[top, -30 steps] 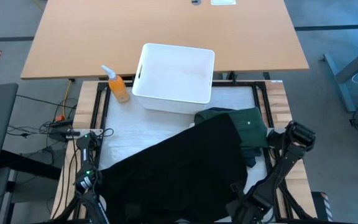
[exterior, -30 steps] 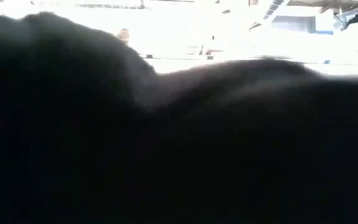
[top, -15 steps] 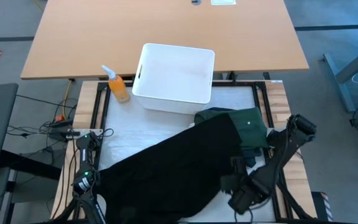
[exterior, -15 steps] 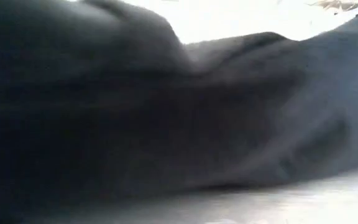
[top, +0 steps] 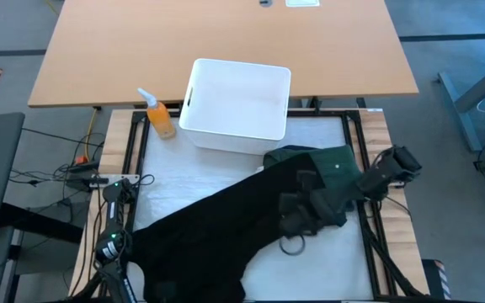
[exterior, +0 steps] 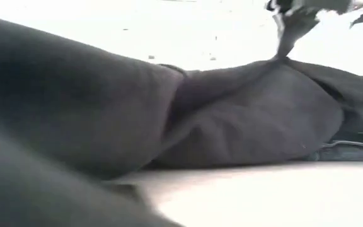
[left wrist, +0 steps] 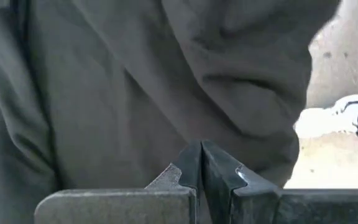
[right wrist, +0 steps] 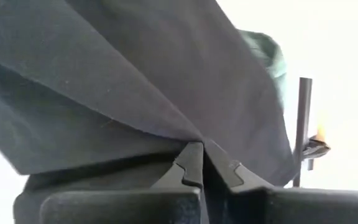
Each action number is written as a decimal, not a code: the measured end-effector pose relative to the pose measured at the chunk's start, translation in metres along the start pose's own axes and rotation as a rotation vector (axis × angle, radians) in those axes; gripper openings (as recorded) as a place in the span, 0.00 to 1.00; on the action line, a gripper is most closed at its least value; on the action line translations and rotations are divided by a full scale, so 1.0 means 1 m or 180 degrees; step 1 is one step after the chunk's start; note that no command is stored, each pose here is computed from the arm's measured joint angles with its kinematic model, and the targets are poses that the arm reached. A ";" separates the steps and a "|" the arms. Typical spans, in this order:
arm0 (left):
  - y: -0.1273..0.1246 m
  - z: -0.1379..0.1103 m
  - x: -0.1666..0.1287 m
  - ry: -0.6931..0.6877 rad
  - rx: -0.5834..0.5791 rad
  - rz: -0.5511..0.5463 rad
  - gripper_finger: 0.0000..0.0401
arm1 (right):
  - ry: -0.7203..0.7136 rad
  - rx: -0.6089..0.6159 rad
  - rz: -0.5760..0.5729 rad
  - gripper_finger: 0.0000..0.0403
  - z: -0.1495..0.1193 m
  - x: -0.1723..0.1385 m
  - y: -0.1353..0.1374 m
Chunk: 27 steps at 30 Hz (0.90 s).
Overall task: Fold laundry
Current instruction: Fold the black shirt from the white laundry organizer
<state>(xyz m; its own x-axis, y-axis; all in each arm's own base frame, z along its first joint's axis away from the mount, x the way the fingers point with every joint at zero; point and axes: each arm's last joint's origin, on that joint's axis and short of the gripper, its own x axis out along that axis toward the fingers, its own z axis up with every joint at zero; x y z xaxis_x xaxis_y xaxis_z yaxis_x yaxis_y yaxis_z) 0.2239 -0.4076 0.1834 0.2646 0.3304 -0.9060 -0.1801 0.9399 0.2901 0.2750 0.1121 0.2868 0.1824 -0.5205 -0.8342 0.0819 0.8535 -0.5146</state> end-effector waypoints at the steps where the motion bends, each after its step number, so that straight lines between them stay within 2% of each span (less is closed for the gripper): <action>1: 0.000 0.001 0.000 -0.0030 -0.0009 0.0011 0.00 | 0.0017 -0.0007 -0.0029 0.05 0.004 0.005 -0.006; 6: 0.002 0.006 0.002 -0.0102 -0.0066 0.0047 0.00 | 0.0211 0.0060 -0.0033 0.11 0.014 0.025 -0.033; 9: 0.004 0.010 0.004 -0.0176 -0.0134 0.0081 0.00 | 0.0378 0.0135 0.0098 0.17 0.017 0.035 -0.048; 16: 0.005 0.015 0.006 -0.0241 -0.0088 0.0117 0.00 | 0.0639 0.0339 0.0322 0.39 0.015 0.045 -0.065; 21: 0.005 0.014 0.005 -0.0213 0.0130 0.0115 0.00 | 0.0721 0.0766 0.0456 0.49 -0.005 0.013 -0.052; 24: 0.005 0.014 0.005 -0.0266 0.0363 0.0144 0.00 | 0.0482 0.1094 0.0542 0.50 -0.023 -0.018 -0.032; 27: 0.005 0.013 0.004 -0.0441 0.0632 0.0225 0.00 | 0.0030 0.1439 0.0688 0.51 -0.040 -0.049 0.000</action>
<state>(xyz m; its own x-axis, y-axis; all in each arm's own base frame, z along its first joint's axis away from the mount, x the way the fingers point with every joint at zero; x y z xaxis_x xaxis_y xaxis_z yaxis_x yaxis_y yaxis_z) 0.2366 -0.4010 0.1855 0.3877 0.3918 -0.8344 -0.0167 0.9080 0.4186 0.2269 0.1359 0.3196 0.2332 -0.3289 -0.9151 0.4601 0.8664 -0.1941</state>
